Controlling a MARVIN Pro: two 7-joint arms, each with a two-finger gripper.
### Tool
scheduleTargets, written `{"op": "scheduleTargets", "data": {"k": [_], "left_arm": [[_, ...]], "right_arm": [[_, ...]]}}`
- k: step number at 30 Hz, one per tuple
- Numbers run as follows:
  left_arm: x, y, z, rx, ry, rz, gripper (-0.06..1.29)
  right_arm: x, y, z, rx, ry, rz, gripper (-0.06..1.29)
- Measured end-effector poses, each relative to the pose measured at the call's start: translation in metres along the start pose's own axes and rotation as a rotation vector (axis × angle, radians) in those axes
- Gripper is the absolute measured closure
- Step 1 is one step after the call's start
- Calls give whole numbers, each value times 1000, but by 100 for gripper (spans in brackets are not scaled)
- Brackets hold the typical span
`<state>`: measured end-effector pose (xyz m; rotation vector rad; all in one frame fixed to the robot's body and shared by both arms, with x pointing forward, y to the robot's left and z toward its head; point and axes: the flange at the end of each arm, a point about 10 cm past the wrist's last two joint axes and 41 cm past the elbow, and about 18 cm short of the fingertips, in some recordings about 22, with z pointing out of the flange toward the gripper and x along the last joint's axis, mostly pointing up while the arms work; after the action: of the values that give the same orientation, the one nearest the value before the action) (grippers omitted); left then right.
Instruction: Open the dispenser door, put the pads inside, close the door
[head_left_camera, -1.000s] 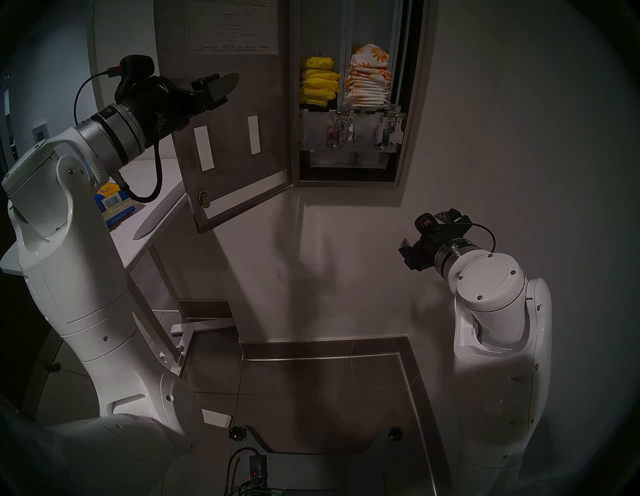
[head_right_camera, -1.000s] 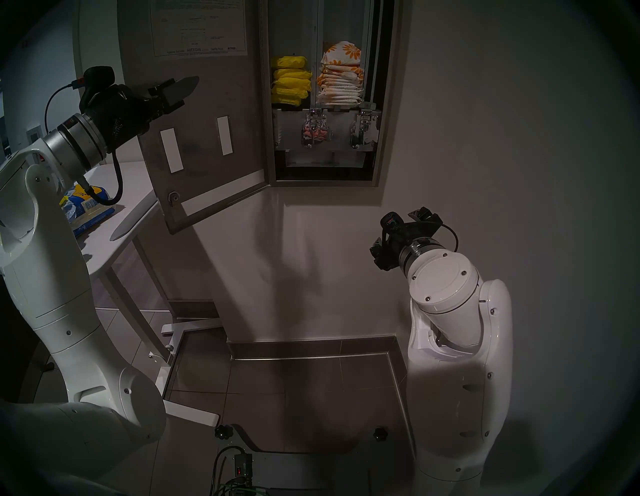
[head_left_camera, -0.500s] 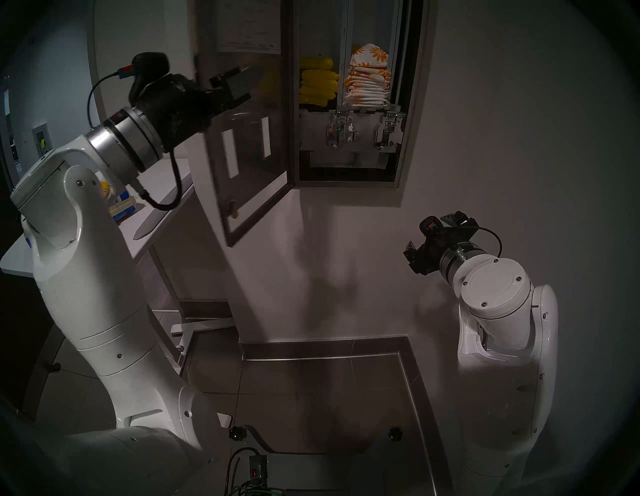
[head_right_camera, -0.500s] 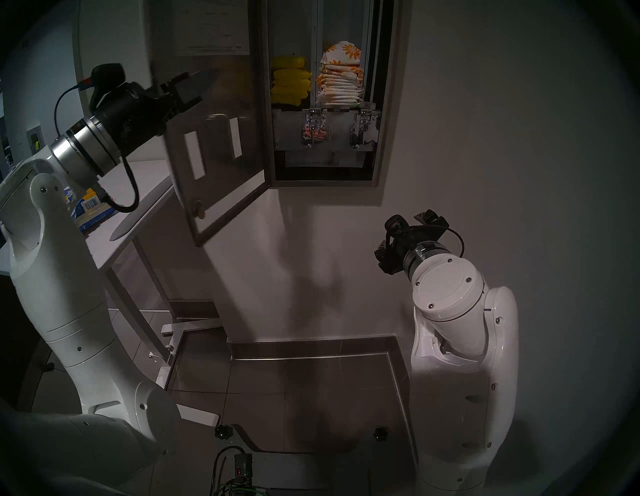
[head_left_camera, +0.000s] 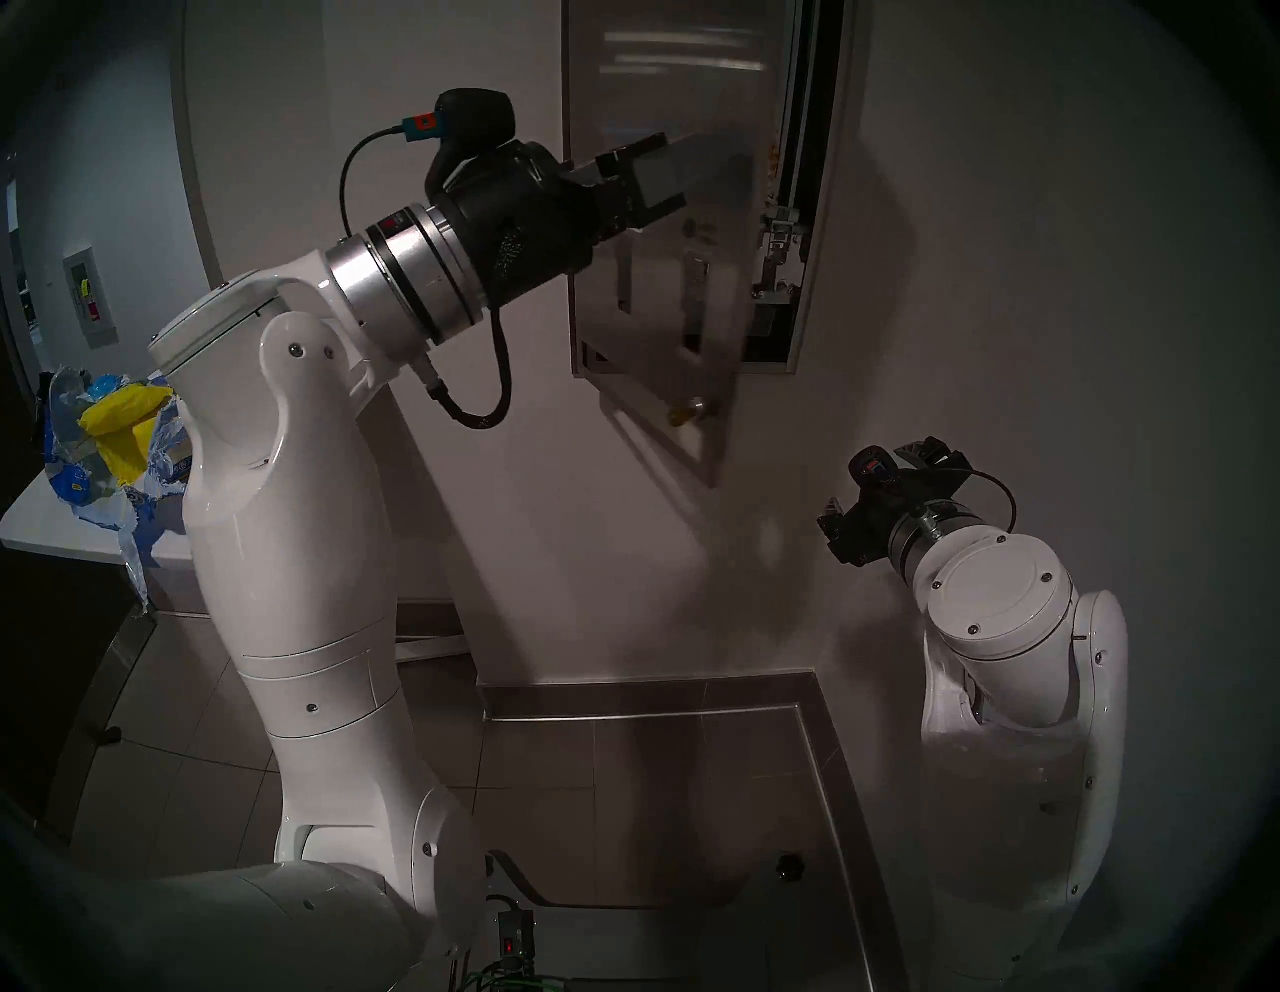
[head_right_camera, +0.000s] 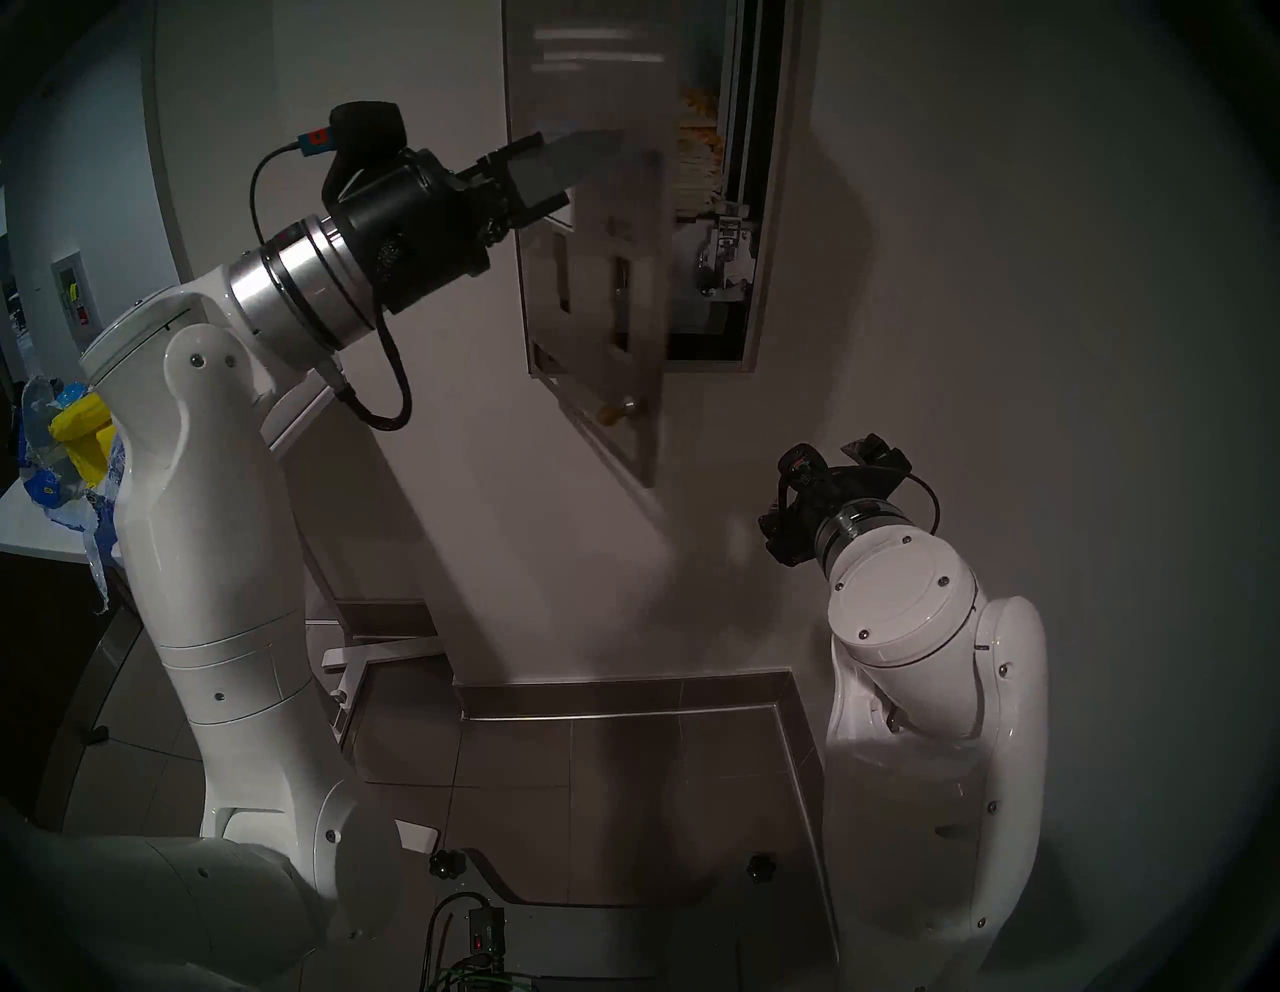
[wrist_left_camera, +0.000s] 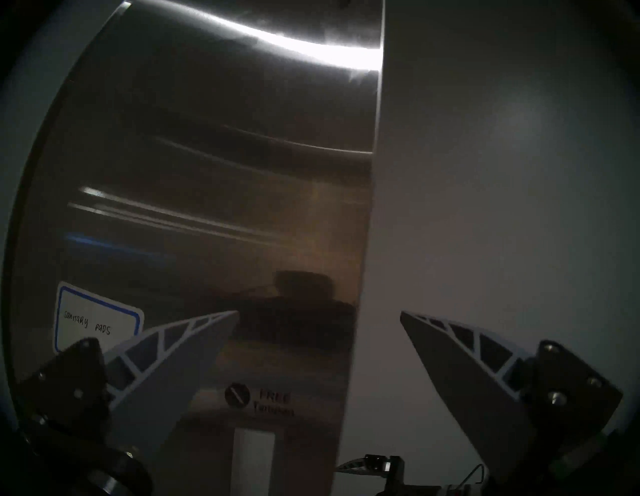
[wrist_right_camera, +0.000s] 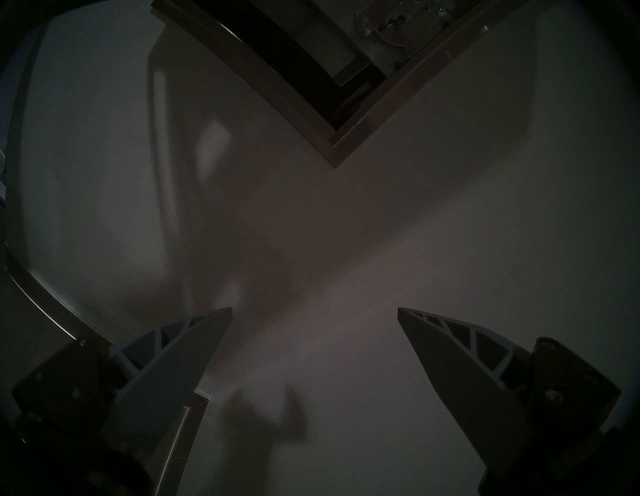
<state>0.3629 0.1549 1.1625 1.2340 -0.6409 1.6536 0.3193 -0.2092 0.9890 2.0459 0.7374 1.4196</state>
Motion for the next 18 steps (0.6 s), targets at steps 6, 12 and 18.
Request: {"op": "scheduleTargets", "data": {"k": [6, 12, 18], "left_arm": [[-1, 1, 3, -18, -7, -7, -4], [-4, -3, 7, 81, -75, 71, -4], [-11, -14, 11, 254, -134, 219, -4]], "right_arm": [[-1, 0, -1, -6, -11, -2, -2], [-2, 2, -1, -10, -14, -4, -2], [-4, 4, 0, -13, -13, -4, -2]]}}
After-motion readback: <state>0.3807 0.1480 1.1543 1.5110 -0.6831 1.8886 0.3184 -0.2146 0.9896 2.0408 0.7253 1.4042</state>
